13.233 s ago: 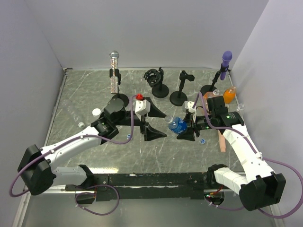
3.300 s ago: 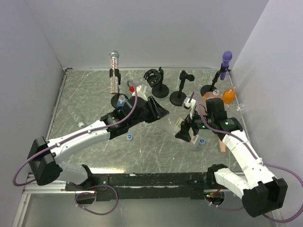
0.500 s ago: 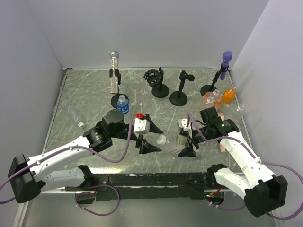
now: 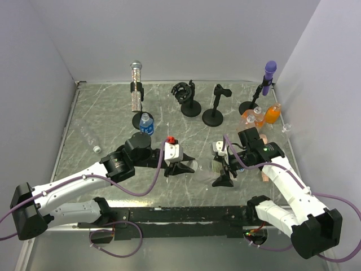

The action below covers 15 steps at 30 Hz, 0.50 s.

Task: Unscrew the bottle caps
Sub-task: Unscrew the bottle cap from the plastic bottle.

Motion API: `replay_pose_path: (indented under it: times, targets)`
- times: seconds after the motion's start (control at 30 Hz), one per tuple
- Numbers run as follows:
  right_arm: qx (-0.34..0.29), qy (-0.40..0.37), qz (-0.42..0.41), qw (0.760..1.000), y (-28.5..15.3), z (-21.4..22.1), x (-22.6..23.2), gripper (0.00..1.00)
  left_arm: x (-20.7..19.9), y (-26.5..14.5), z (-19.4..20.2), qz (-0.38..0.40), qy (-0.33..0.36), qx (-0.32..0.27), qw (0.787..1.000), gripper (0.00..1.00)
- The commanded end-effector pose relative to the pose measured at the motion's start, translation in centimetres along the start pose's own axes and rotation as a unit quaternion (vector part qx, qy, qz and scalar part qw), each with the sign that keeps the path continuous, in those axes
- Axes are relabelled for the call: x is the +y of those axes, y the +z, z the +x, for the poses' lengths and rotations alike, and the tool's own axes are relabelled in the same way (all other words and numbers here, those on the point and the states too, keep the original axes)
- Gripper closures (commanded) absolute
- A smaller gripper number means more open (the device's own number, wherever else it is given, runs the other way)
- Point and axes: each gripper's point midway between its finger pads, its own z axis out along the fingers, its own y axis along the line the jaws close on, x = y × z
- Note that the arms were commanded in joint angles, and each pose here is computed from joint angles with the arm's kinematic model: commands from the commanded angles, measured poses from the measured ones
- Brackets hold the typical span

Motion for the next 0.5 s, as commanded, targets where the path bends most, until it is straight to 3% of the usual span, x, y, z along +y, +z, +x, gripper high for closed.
replay_pose_path:
  times: [0.0, 0.07, 0.3, 0.47]
  targets:
    - [-0.031, -0.023, -0.007, 0.999, 0.2, -1.4, -0.2, 0.86, 1.0, -0.1, -1.5, -0.03, -0.003, -0.01, 0.999, 0.9]
    - [-0.029, -0.022, -0.003, 0.999, 0.2, -1.4, -0.4, 0.86, 1.5, 0.1, -1.2, -0.048, -0.03, -0.002, 0.998, 0.99]
    - [-0.01, -0.006, 0.032, 0.999, 0.1, -0.8, -2.1, 0.87, 3.7, 0.9, 0.7, -0.14, -0.223, 0.049, 0.963, 0.99]
    - [-0.003, 0.0, 0.042, 0.999, 0.1, -0.5, -2.7, 0.87, 4.0, 1.0, 1.9, -0.162, -0.278, 0.076, 0.944, 0.99]
